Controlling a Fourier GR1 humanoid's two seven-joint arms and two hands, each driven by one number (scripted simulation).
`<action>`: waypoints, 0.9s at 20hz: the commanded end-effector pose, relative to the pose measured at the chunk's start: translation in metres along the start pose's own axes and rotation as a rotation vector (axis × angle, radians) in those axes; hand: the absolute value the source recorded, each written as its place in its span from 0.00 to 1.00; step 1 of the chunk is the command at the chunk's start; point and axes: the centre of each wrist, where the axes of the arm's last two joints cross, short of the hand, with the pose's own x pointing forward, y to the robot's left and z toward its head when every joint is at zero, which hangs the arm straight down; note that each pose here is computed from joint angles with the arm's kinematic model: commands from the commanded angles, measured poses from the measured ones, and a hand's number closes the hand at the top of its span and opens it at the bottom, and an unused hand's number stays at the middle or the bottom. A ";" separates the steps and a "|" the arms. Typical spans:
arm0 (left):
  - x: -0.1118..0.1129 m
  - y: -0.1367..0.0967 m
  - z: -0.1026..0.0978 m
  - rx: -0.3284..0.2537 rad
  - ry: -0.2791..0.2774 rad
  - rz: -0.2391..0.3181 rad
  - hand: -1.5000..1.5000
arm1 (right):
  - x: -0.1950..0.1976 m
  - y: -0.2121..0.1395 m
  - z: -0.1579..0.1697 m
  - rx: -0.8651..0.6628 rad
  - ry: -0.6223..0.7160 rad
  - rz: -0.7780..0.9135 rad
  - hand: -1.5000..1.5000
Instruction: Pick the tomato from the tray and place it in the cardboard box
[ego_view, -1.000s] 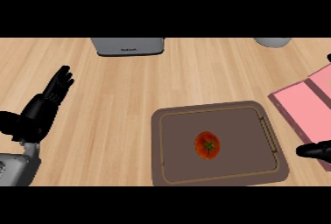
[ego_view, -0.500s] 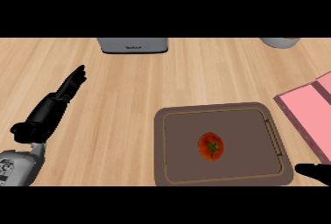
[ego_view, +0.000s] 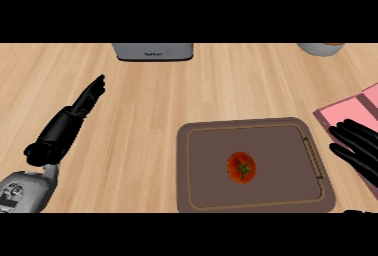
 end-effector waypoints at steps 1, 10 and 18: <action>-0.005 -0.007 0.003 0.003 0.006 0.015 0.50 | 0.044 0.003 -0.008 0.142 0.032 0.121 0.00; -0.006 0.000 -0.005 0.018 -0.020 -0.005 0.50 | 0.107 0.037 -0.023 0.265 0.165 0.236 0.00; 0.005 -0.007 0.001 -0.001 -0.011 0.000 0.50 | 0.140 0.067 -0.057 0.350 0.257 0.228 0.00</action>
